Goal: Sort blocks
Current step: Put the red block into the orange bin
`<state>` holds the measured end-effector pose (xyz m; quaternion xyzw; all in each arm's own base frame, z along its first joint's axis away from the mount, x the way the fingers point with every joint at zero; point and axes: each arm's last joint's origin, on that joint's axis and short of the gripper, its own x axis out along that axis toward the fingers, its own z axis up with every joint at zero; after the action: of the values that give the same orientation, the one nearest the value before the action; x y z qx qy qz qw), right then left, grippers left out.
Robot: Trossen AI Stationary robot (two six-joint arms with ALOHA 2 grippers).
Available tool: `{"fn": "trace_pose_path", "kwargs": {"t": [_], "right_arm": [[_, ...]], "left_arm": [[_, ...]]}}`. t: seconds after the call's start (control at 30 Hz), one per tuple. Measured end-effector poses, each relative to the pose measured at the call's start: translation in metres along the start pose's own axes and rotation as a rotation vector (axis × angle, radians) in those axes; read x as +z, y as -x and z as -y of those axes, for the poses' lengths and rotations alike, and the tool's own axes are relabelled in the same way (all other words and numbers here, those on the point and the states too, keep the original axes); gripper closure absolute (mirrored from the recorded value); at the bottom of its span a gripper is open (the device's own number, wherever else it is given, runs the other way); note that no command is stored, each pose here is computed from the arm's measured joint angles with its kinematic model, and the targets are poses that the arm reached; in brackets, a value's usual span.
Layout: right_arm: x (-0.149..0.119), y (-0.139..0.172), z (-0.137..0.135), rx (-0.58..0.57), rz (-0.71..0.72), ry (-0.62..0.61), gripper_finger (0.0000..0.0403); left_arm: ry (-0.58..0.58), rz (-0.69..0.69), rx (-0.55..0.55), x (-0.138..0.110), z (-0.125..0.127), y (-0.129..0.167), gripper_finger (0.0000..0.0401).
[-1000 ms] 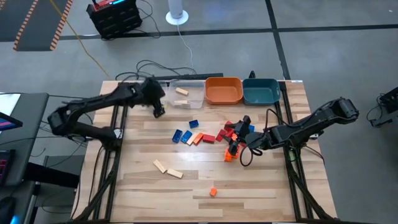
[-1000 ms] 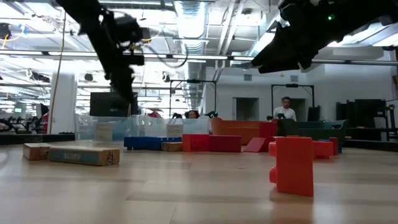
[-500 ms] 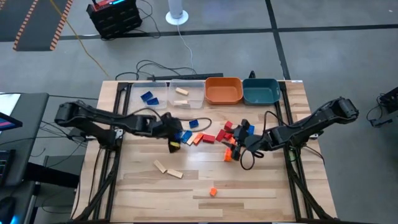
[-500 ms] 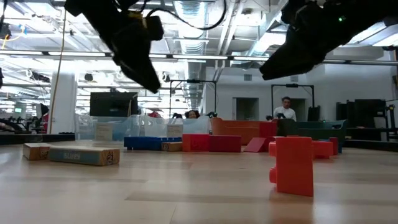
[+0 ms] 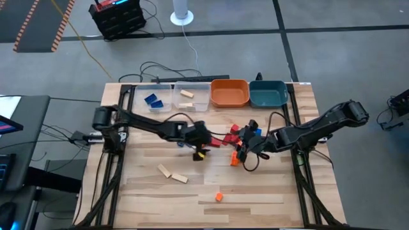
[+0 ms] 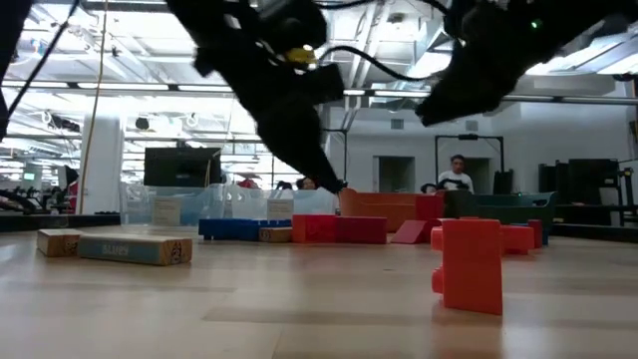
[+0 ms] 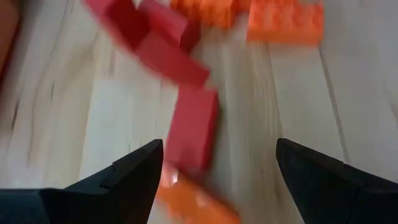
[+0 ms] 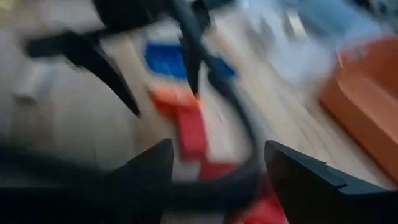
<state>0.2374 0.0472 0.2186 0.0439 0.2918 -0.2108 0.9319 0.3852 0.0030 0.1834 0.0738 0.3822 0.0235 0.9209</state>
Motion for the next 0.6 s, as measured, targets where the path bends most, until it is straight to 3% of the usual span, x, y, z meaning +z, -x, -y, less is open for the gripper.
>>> {"fn": "trace_pose_path", "kwargs": {"t": [0.2,0.43,0.6], "right_arm": [[-0.016,0.014,0.007,-0.106,-0.247,-0.002,0.0121],[-0.018,0.017,0.003,-0.093,-0.246,0.005,0.0121],[-0.017,0.017,0.003,-0.093,-0.236,0.001,0.0121]], "left_arm": [[-0.075,-0.014,-0.023,0.012,-0.009,-0.027,0.0097],[-0.109,-0.110,-0.081,0.005,-0.018,-0.053,0.0100],[-0.113,-0.167,-0.063,-0.003,-0.018,-0.062,0.0156]]}}
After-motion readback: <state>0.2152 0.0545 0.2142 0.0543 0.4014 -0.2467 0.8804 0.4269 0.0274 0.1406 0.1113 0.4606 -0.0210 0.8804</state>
